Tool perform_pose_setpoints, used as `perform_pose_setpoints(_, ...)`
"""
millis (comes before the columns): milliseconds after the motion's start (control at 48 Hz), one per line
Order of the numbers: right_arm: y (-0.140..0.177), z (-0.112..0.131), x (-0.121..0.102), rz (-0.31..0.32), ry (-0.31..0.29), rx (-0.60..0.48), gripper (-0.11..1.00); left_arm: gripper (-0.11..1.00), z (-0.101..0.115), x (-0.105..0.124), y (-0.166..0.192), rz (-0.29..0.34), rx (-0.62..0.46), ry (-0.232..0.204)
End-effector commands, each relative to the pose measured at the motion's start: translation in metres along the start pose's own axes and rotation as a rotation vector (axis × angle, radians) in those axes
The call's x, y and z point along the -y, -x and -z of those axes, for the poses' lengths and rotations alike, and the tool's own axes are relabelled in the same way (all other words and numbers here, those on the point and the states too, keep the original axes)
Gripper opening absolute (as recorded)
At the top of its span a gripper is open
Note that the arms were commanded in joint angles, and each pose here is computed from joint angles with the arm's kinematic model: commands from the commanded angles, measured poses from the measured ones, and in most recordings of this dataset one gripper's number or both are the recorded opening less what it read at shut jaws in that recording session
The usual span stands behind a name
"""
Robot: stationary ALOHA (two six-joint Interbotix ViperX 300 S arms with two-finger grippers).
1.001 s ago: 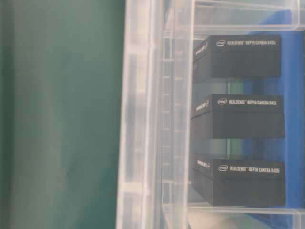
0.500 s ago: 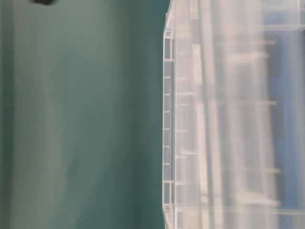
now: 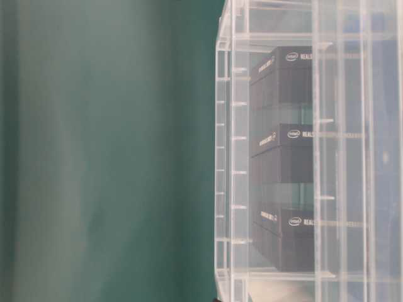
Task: Clamp the lid of the box with both arms, then lift and open it.
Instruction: 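Lower the lid onto the cloth in front of the box, then open both grippers and release the lid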
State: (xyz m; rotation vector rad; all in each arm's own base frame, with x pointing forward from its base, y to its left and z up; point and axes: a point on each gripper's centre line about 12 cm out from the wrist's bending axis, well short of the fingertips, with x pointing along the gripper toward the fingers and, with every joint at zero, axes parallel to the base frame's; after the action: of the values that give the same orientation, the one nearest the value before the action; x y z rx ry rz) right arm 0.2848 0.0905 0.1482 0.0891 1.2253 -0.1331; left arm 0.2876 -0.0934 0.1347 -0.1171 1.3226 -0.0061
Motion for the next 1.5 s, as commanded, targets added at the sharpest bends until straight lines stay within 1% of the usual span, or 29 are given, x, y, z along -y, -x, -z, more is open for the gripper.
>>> perform_pose_setpoints(0, 0.009, -0.019, -0.001, -0.037, -0.006, 0.088, 0.0, 0.0, -0.019, -0.007, 0.011, 0.016, 0.096, 0.042)
perform_pose_setpoints(104, 0.01, -0.017, 0.0, -0.028, -0.008, 0.078, 0.0, 0.0, -0.014, -0.009, 0.011, 0.015, 0.09, 0.043)
perform_pose_setpoints(229, 0.011, -0.01, 0.003, -0.02, -0.012, 0.059, 0.0, 0.0, 0.0, -0.01, 0.011, 0.014, 0.072, 0.035)
perform_pose_setpoints(354, 0.014, 0.002, 0.006, -0.022, -0.014, 0.053, 0.0, 0.0, 0.018, -0.01, 0.011, 0.015, 0.057, 0.016)
perform_pose_setpoints(500, 0.02, 0.02, 0.012, -0.026, -0.032, 0.046, 0.0, 0.0, 0.042, -0.008, 0.014, 0.028, 0.045, -0.007)
perform_pose_setpoints(584, 0.024, 0.032, 0.015, -0.031, -0.049, 0.046, 0.0, 0.0, 0.05, -0.006, 0.017, 0.036, 0.047, -0.001)
perform_pose_setpoints(709, 0.029, 0.04, 0.019, -0.042, -0.079, 0.061, 0.0, 0.0, 0.058, -0.008, 0.019, 0.039, 0.048, 0.041)
perform_pose_setpoints(730, 0.029, 0.04, 0.019, -0.042, -0.079, 0.061, 0.0, 0.0, 0.059, -0.008, 0.019, 0.039, 0.047, 0.042)
perform_pose_setpoints(938, 0.03, 0.038, 0.018, -0.043, -0.073, 0.068, 0.0, 0.0, 0.054, -0.005, 0.021, 0.042, 0.056, 0.037)
perform_pose_setpoints(1043, 0.037, 0.031, 0.01, -0.066, -0.063, 0.093, 0.0, 0.0, 0.046, 0.002, 0.027, 0.06, 0.081, 0.026)
perform_pose_setpoints(1251, 0.071, 0.006, -0.024, -0.15, -0.015, 0.176, 0.0, 0.0, 0.016, 0.045, 0.062, 0.158, 0.198, -0.055)
perform_pose_setpoints(1355, 0.087, -0.002, -0.038, -0.178, 0.008, 0.203, 0.0, 0.0, 0.003, 0.066, 0.081, 0.198, 0.249, -0.099)
perform_pose_setpoints(1397, 0.093, -0.004, -0.043, -0.186, 0.023, 0.21, 0.0, 0.0, 0.0, 0.07, 0.086, 0.205, 0.26, -0.113)
perform_pose_setpoints(1480, 0.094, -0.006, -0.045, -0.18, 0.036, 0.216, 0.0, 0.0, -0.002, 0.074, 0.091, 0.209, 0.27, -0.128)
